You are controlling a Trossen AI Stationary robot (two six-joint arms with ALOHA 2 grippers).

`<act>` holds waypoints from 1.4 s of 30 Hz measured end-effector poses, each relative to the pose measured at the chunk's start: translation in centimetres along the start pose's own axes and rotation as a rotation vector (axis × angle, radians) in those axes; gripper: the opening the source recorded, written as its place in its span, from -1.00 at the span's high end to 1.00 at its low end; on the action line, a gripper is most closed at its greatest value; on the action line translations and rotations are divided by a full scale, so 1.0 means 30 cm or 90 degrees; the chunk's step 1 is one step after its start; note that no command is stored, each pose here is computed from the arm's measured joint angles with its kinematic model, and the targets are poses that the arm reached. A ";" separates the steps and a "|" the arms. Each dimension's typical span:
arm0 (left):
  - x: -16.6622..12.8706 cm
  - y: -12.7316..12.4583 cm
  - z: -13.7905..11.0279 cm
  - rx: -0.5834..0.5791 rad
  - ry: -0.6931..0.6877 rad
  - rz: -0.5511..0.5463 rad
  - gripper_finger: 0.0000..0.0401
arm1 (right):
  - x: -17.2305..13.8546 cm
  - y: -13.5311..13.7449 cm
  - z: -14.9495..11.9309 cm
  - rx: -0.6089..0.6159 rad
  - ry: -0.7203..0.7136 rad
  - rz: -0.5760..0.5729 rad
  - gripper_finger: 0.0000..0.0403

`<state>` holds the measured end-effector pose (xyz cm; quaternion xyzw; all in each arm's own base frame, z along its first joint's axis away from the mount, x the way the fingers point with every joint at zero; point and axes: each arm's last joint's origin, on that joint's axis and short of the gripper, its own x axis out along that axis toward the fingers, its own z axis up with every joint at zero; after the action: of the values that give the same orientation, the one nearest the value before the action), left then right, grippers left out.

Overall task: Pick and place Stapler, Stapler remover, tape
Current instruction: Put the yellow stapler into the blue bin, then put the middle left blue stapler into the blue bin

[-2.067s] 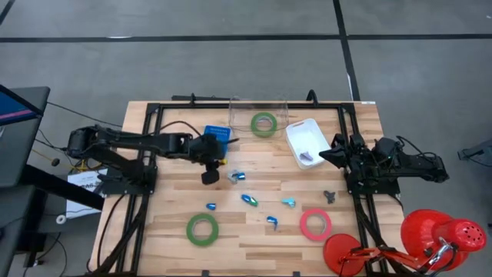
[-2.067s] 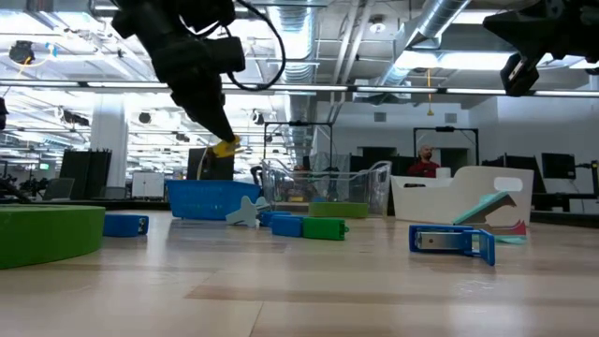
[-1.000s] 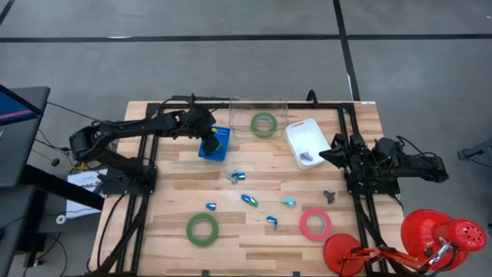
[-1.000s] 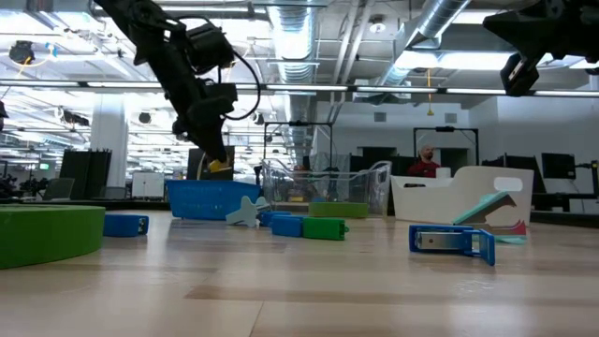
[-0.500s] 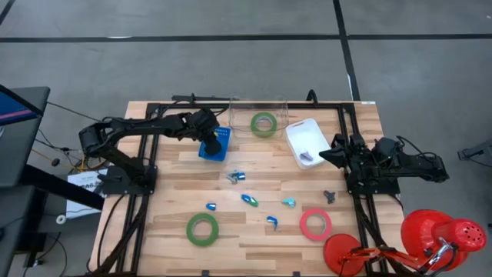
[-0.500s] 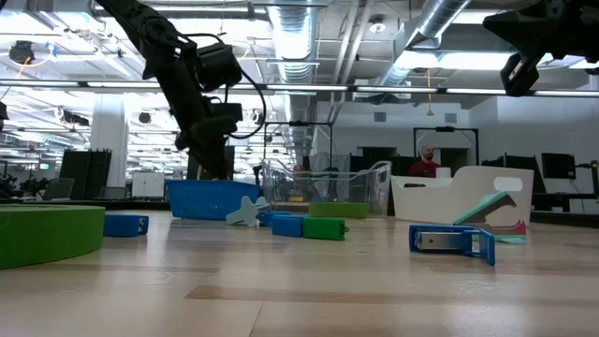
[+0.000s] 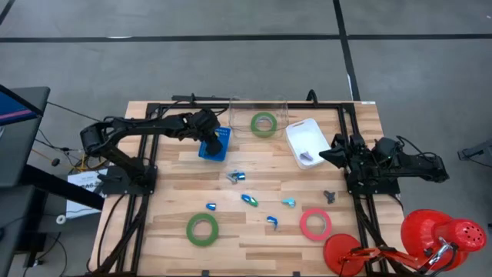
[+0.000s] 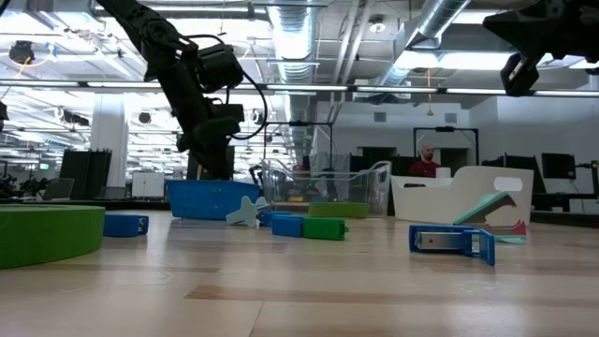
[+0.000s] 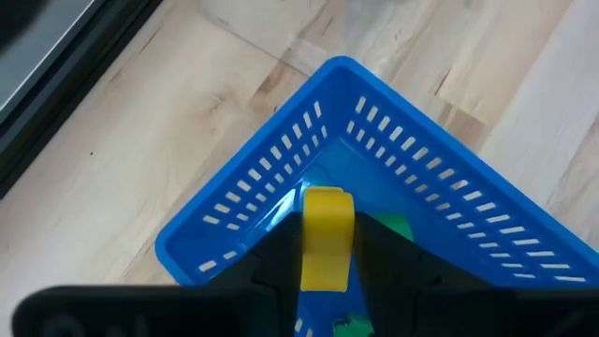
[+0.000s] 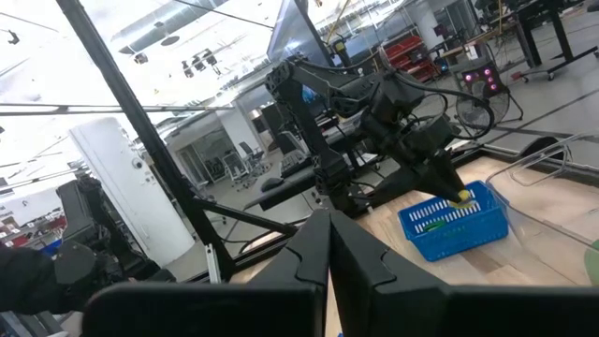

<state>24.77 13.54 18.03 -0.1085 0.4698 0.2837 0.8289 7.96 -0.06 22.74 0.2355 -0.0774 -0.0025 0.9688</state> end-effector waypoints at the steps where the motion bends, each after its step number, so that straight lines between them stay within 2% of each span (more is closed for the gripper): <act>1: 0.000 0.000 0.000 0.000 0.000 0.000 0.56 | 0.000 0.000 0.000 0.000 0.000 0.000 1.00; 4: 0.000 0.000 0.000 0.000 0.000 0.000 0.48 | 0.000 0.000 0.000 0.000 0.000 0.000 1.00; 10: 0.000 0.000 0.001 0.000 -0.001 0.000 0.19 | 0.000 0.000 0.000 0.000 0.000 0.000 1.00; 15: -0.036 -0.004 0.010 0.001 -0.026 -0.015 0.04 | 0.000 0.000 0.000 0.000 0.000 0.000 1.00; 21: -0.130 -0.031 0.023 0.017 -0.089 -0.036 0.03 | 0.000 -0.001 0.000 -0.010 -0.004 -0.008 1.00; 31: -0.303 -0.093 0.016 0.076 -0.197 -0.087 0.07 | 0.000 -0.005 0.002 -0.159 -0.011 -0.032 1.00; 36: -0.354 -0.133 -0.003 0.108 -0.214 -0.117 0.07 | 0.008 -0.010 -0.002 -0.169 -0.004 -0.056 1.00; 42: -0.379 -0.185 -0.021 0.143 -0.222 -0.150 0.07 | 0.037 -0.018 -0.023 -0.173 0.044 -0.071 1.00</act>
<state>22.98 4.56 26.76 -0.0189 0.3319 0.1454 0.9319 9.17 -0.27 22.06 0.1057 -0.0298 -0.0584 0.9922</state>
